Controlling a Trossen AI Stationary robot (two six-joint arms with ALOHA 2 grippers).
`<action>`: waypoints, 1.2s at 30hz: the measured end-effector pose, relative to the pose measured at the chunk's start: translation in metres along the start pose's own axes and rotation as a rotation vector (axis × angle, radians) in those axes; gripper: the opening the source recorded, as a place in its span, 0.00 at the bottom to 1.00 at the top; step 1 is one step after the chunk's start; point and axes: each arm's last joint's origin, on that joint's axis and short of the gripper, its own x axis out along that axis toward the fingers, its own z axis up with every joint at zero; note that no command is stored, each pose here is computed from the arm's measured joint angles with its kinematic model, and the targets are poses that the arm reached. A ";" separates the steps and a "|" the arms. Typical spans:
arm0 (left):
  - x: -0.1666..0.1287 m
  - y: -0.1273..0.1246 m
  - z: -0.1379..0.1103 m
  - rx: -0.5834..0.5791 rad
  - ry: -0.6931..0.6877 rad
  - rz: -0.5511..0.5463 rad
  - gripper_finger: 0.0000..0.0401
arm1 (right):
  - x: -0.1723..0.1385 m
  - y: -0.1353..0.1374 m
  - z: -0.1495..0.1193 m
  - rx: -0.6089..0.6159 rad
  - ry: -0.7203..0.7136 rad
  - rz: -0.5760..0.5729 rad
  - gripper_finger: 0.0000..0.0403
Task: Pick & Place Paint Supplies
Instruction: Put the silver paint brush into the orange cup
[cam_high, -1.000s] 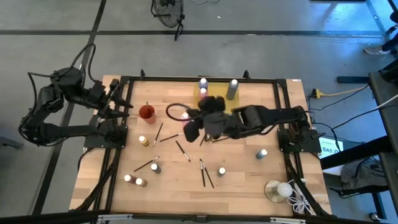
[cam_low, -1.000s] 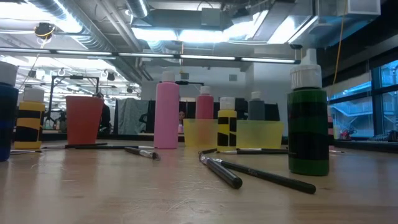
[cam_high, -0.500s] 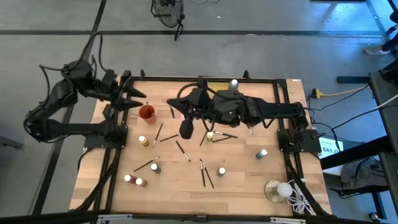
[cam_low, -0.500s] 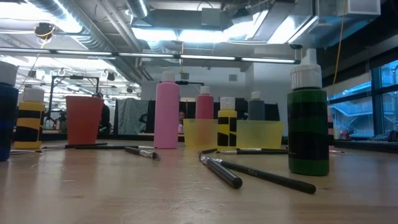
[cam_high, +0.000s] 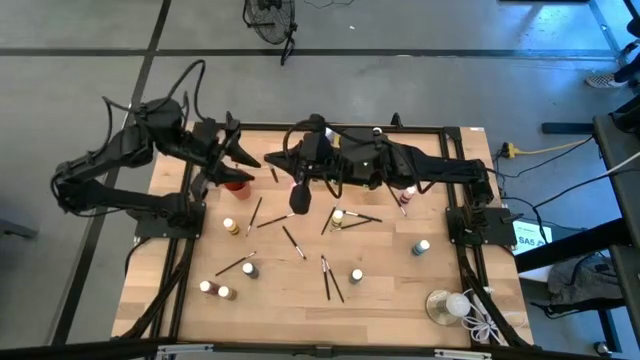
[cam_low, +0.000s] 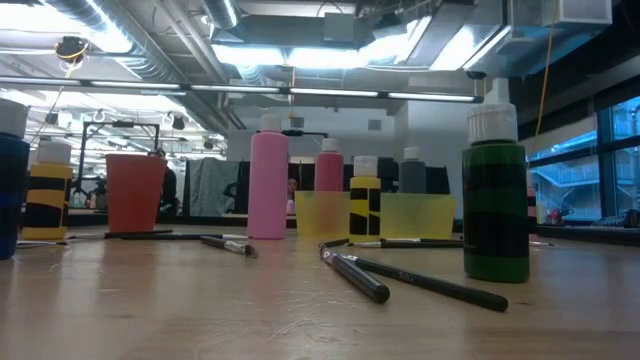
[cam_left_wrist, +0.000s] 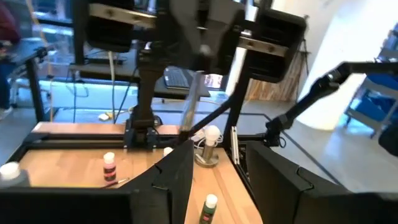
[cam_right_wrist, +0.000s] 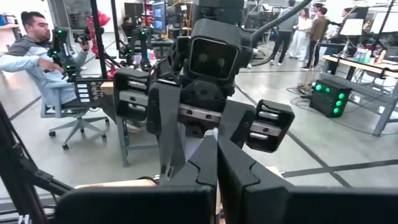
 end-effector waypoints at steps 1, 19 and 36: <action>0.003 0.000 0.000 0.009 -0.005 0.009 0.36 | 0.000 0.000 0.000 0.000 0.000 0.000 0.00; 0.035 -0.005 -0.002 0.104 -0.015 0.105 0.36 | 0.001 -0.001 -0.001 0.014 0.008 0.032 0.00; 0.036 -0.007 -0.001 0.143 -0.030 0.101 0.25 | 0.000 0.000 -0.004 0.021 0.041 0.034 0.00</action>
